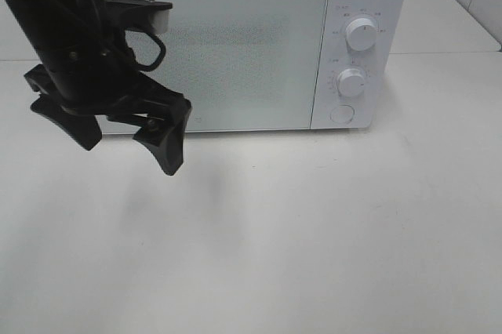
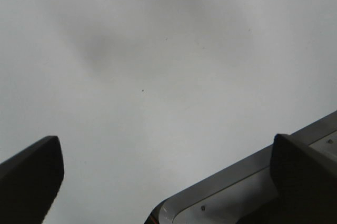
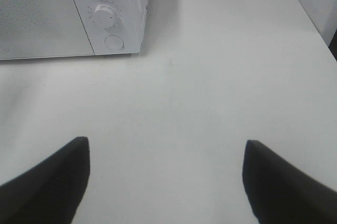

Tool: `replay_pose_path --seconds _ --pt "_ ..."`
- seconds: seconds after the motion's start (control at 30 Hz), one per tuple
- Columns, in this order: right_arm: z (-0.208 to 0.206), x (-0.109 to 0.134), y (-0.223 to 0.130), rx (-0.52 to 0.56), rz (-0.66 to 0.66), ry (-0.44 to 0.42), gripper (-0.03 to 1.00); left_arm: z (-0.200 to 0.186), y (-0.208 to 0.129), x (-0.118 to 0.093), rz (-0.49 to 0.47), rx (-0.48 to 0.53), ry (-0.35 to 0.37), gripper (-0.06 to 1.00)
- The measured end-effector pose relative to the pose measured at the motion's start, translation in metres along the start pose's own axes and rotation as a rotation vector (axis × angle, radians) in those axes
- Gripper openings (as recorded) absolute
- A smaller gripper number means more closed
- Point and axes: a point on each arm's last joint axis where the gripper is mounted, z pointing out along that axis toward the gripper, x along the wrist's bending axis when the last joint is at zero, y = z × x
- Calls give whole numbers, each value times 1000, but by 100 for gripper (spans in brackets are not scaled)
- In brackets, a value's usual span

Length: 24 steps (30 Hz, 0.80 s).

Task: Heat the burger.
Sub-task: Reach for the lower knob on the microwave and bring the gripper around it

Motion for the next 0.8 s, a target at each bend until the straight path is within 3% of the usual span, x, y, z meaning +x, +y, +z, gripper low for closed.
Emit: replay_pose_path --seconds 0.17,0.37,0.4,0.47,0.5,0.6,0.8 --pt "0 0 0 0 0 0 76 -6 -4 22 -43 47 -7 99" --pt "0 0 0 0 0 0 76 -34 -18 49 -121 -24 -4 99" --pt "0 0 0 0 0 0 76 -45 -29 63 -164 -46 2 99" --pt "0 0 0 0 0 0 76 -48 -34 69 -186 -52 5 99" --pt "0 0 0 0 0 0 76 -53 -47 84 -229 -60 8 99" --pt "0 0 0 0 0 0 76 -59 -67 101 -288 -74 8 99" --pt "0 0 0 0 0 0 76 -71 -113 123 -406 -126 18 99"
